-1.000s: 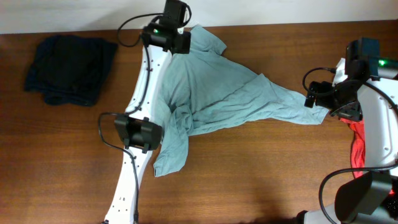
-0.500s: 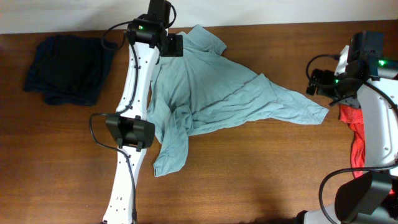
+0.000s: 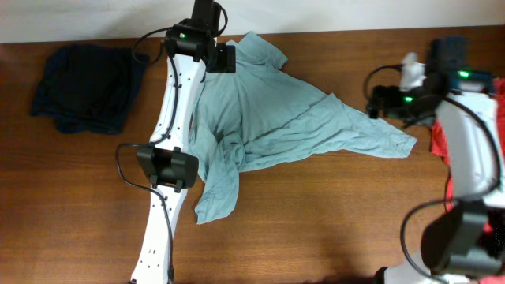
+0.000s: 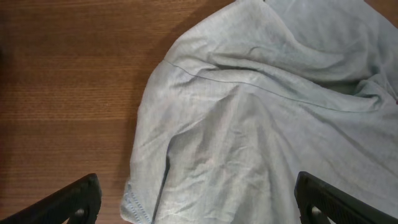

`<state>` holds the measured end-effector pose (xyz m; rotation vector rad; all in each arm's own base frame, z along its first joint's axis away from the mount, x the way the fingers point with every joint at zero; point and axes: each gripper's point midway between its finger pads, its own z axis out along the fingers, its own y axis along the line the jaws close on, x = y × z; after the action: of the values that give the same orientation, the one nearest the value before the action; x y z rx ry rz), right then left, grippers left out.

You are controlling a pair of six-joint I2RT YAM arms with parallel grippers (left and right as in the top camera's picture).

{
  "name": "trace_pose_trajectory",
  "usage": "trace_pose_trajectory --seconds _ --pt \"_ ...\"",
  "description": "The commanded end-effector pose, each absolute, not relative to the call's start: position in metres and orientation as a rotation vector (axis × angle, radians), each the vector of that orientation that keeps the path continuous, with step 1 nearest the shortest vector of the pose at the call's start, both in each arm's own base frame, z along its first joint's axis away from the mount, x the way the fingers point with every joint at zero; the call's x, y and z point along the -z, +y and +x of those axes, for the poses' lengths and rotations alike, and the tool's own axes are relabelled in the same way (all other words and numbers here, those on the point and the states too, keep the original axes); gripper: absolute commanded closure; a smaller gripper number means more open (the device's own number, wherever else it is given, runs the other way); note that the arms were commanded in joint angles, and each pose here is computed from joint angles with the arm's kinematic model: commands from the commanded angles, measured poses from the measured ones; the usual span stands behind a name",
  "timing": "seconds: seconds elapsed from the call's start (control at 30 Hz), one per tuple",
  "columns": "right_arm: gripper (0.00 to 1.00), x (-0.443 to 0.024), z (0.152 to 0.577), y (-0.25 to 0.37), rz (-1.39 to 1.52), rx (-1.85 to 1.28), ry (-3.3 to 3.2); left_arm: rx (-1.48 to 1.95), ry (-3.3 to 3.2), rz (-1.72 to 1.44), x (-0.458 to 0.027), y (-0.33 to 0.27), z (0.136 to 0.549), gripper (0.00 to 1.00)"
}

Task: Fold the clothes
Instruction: 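Move the right gripper to the shirt's right sleeve edge and grasp it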

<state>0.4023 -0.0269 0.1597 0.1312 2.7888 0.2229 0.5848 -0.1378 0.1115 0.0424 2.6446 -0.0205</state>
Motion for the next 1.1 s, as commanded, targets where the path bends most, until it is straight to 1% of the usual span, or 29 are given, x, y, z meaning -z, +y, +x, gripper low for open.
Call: trace_pose_trajectory --seconds 0.0,0.03,0.1,0.13,0.3,0.43,0.53,0.67,0.83,0.93,1.07 --pt "0.01 -0.131 0.421 -0.006 -0.023 -0.251 2.807 0.040 2.624 0.030 -0.124 -0.139 0.585 0.01" --pt "0.04 -0.124 0.430 -0.003 -0.039 -0.250 2.795 0.040 2.624 0.030 -0.124 -0.139 0.585 0.01" --pt "0.17 -0.111 0.449 0.004 -0.070 -0.247 2.762 0.039 2.624 0.029 -0.124 -0.138 0.585 0.01" --pt "0.21 -0.105 0.458 0.007 -0.085 -0.244 2.742 0.039 2.624 0.029 -0.124 -0.138 0.585 0.01" --pt "0.20 -0.081 0.500 0.020 -0.140 -0.202 2.641 0.040 2.624 0.030 -0.124 -0.139 0.585 0.01" --pt "0.20 -0.059 0.518 0.025 -0.183 -0.122 2.614 0.040 2.624 0.030 -0.124 -0.139 0.585 0.01" --pt "0.21 -0.044 0.522 0.027 -0.213 -0.083 2.621 0.040 2.624 0.030 -0.124 -0.139 0.585 0.01" --pt "0.27 -0.028 0.525 0.030 -0.223 -0.070 2.633 0.039 2.624 0.029 -0.123 -0.138 0.585 0.01" --pt "0.31 -0.013 0.526 0.030 -0.222 -0.071 2.647 0.039 2.624 0.030 -0.123 -0.139 0.585 0.01" --pt "0.40 -0.010 0.527 0.030 -0.223 -0.071 2.647 0.040 2.624 0.030 -0.123 -0.139 0.585 0.01" --pt "0.57 -0.011 0.529 0.030 -0.222 -0.070 2.636 0.040 2.625 0.030 -0.123 -0.139 0.585 0.01"
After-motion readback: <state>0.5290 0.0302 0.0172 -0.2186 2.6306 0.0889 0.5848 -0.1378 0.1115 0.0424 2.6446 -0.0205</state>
